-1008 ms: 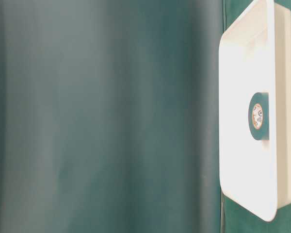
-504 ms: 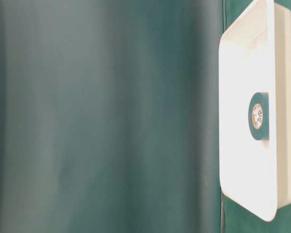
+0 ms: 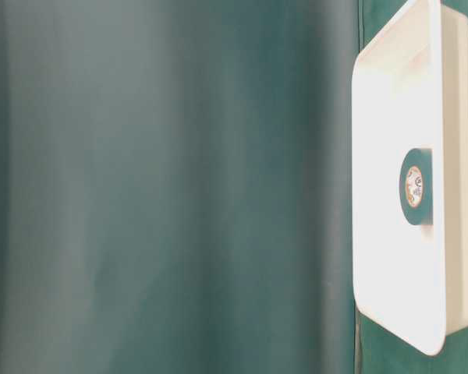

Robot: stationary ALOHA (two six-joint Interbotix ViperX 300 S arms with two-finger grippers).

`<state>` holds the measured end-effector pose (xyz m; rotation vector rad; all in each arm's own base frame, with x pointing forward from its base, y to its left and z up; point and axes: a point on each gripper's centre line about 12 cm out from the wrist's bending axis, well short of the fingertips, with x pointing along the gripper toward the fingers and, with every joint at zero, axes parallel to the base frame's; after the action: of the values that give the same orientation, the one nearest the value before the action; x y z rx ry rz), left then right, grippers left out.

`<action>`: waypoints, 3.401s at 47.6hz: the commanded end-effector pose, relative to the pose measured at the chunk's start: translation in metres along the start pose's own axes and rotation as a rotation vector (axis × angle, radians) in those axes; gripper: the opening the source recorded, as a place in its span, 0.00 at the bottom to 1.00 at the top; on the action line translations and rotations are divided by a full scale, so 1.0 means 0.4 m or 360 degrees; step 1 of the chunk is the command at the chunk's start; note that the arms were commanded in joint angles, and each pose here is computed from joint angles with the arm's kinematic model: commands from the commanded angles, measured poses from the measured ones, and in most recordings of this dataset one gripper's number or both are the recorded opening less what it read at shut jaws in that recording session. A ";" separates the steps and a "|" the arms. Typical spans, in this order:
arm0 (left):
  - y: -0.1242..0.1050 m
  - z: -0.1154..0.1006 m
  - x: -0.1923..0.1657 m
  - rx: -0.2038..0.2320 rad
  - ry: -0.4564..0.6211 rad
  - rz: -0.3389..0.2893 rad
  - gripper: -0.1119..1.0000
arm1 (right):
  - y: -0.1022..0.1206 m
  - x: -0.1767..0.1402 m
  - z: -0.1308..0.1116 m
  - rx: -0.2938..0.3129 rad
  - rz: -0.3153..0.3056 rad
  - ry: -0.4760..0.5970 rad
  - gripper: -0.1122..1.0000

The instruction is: Pick up the tape from a random location and place it into the white case.

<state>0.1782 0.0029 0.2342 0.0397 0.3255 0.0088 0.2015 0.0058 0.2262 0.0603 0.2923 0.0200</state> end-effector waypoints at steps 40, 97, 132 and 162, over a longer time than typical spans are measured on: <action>0.001 0.009 0.003 -0.0006 -0.0010 0.0002 0.91 | 0.037 0.242 0.166 -0.0072 0.0071 -0.0165 0.93; 0.001 0.007 0.005 -0.0006 0.0003 0.0002 0.91 | 0.003 0.366 0.196 0.0090 -0.0114 0.0857 0.93; 0.001 0.004 0.005 -0.0003 0.0012 0.0002 0.91 | 0.028 0.382 0.215 0.0086 -0.0142 0.1248 0.93; 0.001 0.003 0.005 -0.0006 0.0017 0.0001 0.91 | 0.028 0.384 0.214 0.0086 -0.0141 0.1236 0.93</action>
<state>0.1784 0.0029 0.2317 0.0411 0.3439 0.0082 0.3695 0.0164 0.2521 0.0881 1.1148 -0.0571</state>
